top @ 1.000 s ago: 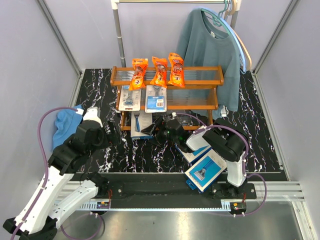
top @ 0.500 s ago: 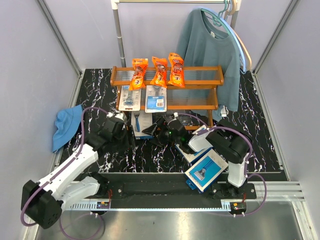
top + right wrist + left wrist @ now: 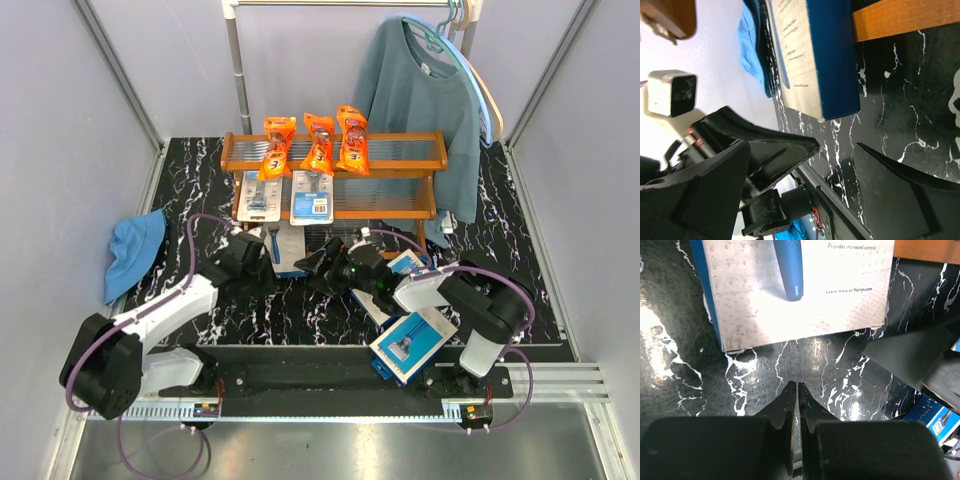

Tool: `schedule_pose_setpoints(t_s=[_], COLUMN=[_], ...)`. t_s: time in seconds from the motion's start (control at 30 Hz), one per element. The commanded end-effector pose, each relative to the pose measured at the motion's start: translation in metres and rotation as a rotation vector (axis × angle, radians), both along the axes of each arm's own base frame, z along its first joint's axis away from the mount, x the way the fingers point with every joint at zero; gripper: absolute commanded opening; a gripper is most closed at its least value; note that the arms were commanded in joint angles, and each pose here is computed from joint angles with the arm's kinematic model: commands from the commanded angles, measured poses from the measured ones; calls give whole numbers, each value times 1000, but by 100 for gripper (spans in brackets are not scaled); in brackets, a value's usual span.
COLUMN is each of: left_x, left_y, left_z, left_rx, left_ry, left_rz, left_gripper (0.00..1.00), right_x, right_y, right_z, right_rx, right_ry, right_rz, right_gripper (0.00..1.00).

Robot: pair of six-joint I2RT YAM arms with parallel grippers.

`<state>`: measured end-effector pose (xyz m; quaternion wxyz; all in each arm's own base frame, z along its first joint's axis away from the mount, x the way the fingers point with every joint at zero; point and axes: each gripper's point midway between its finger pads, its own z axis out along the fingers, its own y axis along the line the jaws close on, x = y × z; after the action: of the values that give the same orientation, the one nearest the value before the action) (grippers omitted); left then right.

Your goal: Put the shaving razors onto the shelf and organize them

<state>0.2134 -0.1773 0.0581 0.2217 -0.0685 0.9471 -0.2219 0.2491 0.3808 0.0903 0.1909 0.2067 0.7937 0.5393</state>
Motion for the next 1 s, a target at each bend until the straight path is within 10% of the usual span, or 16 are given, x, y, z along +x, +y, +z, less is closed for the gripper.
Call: schedule_pose_setpoints(t_s=[0.0, 0.97], left_x=[18, 71], left_y=[-17, -27], left_z=[13, -4], left_rx=[-71, 16], left_ry=[-79, -112], left_rz=[4, 42], left_gripper=[6, 2], right_x=[-1, -59], right_y=[-3, -71], right_z=[27, 81], right_rx=[37, -58], right_ry=[-55, -141], right_rz=[-20, -57], right_gripper=[94, 95])
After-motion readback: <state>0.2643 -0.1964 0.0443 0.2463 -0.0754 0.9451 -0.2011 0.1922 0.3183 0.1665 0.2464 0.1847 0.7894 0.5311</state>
